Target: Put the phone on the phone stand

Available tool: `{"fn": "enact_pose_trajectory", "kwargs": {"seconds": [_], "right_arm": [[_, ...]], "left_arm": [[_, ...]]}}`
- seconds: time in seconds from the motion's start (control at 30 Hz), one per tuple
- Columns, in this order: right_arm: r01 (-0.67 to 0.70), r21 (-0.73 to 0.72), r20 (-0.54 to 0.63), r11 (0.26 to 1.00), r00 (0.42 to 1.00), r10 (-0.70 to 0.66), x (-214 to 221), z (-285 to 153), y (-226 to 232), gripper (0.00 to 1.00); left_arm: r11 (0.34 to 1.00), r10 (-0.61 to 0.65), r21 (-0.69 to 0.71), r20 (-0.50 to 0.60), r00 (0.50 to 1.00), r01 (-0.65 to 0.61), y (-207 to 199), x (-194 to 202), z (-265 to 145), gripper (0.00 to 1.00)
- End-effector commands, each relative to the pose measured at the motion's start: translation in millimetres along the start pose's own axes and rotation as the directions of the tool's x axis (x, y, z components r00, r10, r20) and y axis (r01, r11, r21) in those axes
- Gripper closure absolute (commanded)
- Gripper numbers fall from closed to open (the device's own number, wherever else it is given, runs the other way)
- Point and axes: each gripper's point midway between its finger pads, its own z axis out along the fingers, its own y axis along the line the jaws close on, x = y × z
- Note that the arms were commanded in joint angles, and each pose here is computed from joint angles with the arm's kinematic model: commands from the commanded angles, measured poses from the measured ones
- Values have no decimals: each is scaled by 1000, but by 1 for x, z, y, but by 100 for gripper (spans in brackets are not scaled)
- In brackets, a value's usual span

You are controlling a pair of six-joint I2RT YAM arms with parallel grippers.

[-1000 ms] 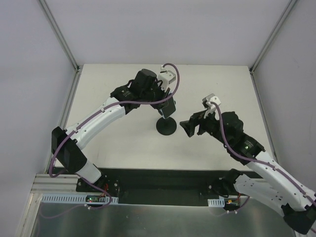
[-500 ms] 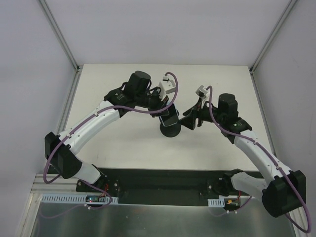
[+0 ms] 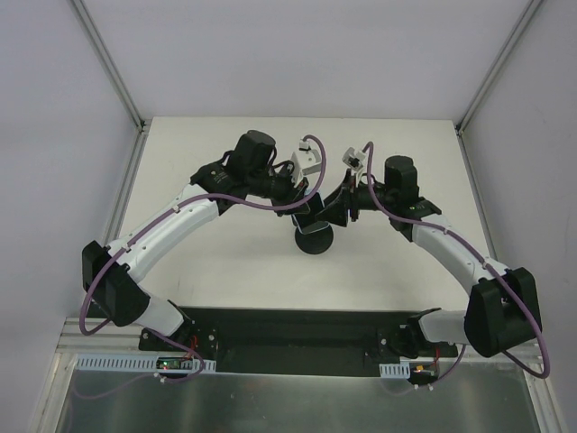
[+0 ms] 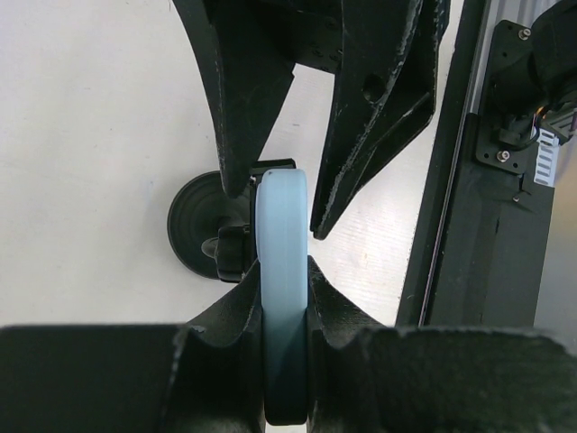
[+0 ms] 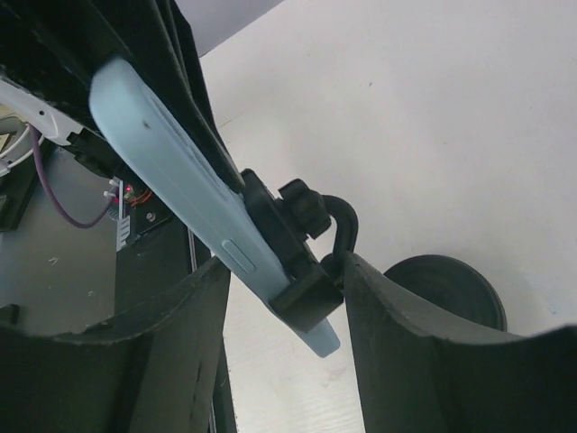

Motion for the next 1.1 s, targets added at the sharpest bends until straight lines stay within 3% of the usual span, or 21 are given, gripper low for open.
{"fn": "enact_pose_trajectory", "kwargs": {"seconds": [0.0, 0.23, 0.3, 0.33, 0.5, 0.53, 0.67, 0.77, 0.97, 1.03, 1.07], "right_arm": [[94, -105, 39, 990, 995, -90, -21, 6, 19, 50], [30, -128, 3, 991, 1000, -29, -6, 12, 20, 76], [1, -107, 0, 994, 1000, -1, -3, 14, 21, 98], [-26, -92, -2, 995, 1000, 25, -2, 15, 20, 100], [-244, 68, 75, 967, 968, 239, -9, 25, 6, 100], [-340, 78, 100, 937, 938, 332, -10, 25, 7, 100], [-509, 103, 157, 855, 857, 492, -8, 21, 7, 100], [-525, 84, 148, 847, 847, 511, -9, 18, 14, 100], [-392, 2, 110, 920, 914, 389, -16, 7, 37, 99], [-325, -20, 104, 945, 940, 326, -21, 4, 41, 86], [-311, -47, 75, 949, 946, 314, -19, 3, 47, 74]], "left_arm": [[996, -74, 51, -100, 992, 80, -10, 30, 7, 100], [995, -76, -68, -123, 990, 68, 13, 37, 8, 100], [994, -77, -89, -121, 990, 67, 16, 37, 8, 100], [994, -74, -91, -117, 990, 63, 17, 36, 7, 100], [989, -61, -139, -112, 992, 45, 24, 36, 5, 100], [988, -58, -150, -118, 991, 39, 26, 39, 5, 100], [986, -43, -164, -129, 991, 21, 28, 42, 6, 100], [989, -50, -142, -127, 991, 31, 24, 42, 8, 100], [996, -26, -94, -135, 990, 13, 13, 46, 11, 100], [996, -16, -90, -146, 989, 3, 10, 49, 14, 100], [996, -9, -86, -149, 989, -4, 9, 49, 14, 100]]}}
